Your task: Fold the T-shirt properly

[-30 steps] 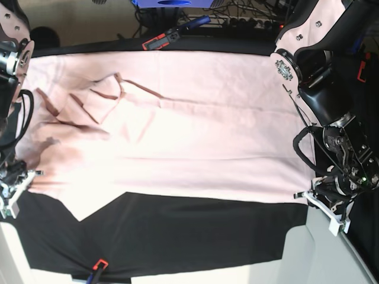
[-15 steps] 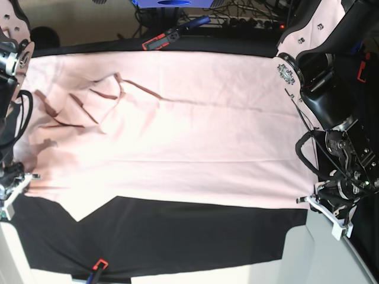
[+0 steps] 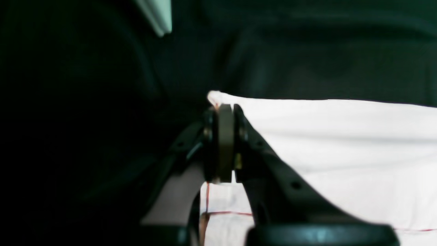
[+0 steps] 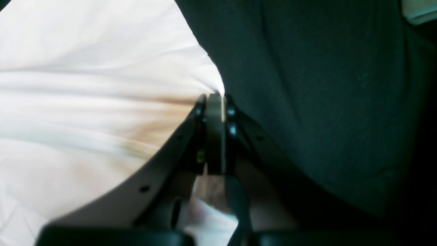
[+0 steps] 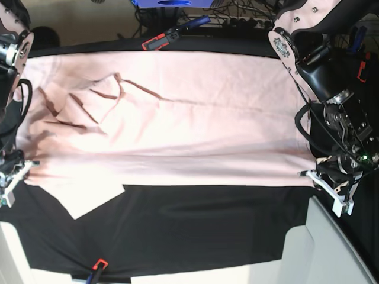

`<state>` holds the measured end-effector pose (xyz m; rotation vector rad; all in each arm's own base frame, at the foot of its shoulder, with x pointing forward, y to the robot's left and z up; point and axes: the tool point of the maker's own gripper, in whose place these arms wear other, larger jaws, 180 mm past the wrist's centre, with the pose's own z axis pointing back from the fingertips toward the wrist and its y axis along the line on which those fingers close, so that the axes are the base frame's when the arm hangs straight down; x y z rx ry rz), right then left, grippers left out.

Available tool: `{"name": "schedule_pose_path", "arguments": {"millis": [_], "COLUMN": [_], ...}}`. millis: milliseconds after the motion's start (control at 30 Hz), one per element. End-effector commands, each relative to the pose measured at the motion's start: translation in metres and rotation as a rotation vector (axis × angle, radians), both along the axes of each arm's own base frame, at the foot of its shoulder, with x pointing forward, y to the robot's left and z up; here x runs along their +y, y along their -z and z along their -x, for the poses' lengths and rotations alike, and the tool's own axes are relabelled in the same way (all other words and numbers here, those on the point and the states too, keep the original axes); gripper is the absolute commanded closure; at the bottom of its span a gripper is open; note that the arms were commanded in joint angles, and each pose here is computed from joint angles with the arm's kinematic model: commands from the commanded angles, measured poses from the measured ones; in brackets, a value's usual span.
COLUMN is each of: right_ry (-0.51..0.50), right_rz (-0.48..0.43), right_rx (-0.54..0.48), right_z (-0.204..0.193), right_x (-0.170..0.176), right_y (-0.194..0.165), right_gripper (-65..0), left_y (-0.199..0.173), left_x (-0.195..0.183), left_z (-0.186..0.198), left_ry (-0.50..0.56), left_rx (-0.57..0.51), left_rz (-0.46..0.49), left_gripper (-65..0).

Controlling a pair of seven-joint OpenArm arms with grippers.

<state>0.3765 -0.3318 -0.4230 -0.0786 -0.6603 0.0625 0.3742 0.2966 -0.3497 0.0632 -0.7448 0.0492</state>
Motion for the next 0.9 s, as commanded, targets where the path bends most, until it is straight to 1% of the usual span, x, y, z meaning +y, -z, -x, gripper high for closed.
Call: {"name": "schedule_pose_path", "arguments": {"millis": [0,100,200,300,367,567,733,867], "right_ry": [0.015,0.016,0.015,0.005,-0.001,-0.009,-0.011,-0.012], "right_rz": [0.035,0.032,0.031,0.049,0.068,0.112,0.123,0.120], "right_rx": [-0.054,-0.046,-0.041,-0.077,-0.104,-0.129,-0.131,-0.134], "right_z": [-0.010,-0.006,-0.003,-0.011,-0.016,-0.022,-0.022,-0.023], "right_x": [-0.017,-0.016,-0.016,-0.015,-0.016,-0.017,-0.019,-0.017], "right_y": [-0.020,-0.017,-0.014,-0.028,-0.040,-0.063,-0.068,-0.067], "right_gripper": [-0.1,-0.1,-0.1,-0.1,-0.1,-0.1,-0.1,-0.1], "left_y": [-0.024,-0.021,-0.019,-0.026,-0.026,-0.031,-0.051,-0.058], "left_x": [0.007,0.007,-0.001,-0.005,-0.006,-0.006,-0.003,-0.002], "left_z": [-0.011,-0.005,-0.007,-0.015,-0.016,-0.017,-0.018,-0.019], "left_ry": [-0.004,0.000,0.035,0.050,0.050,0.046,0.041,0.039], "left_rx": [-0.071,-0.063,-0.054,-0.093,-0.096,-0.116,-0.161,-0.177], "left_rz": [-0.031,-0.044,-0.061,-0.070,-0.066,-0.064,-0.103,-0.114], "left_gripper": [0.0,0.0,0.0,0.0,0.0,0.0,0.0,0.0]}}
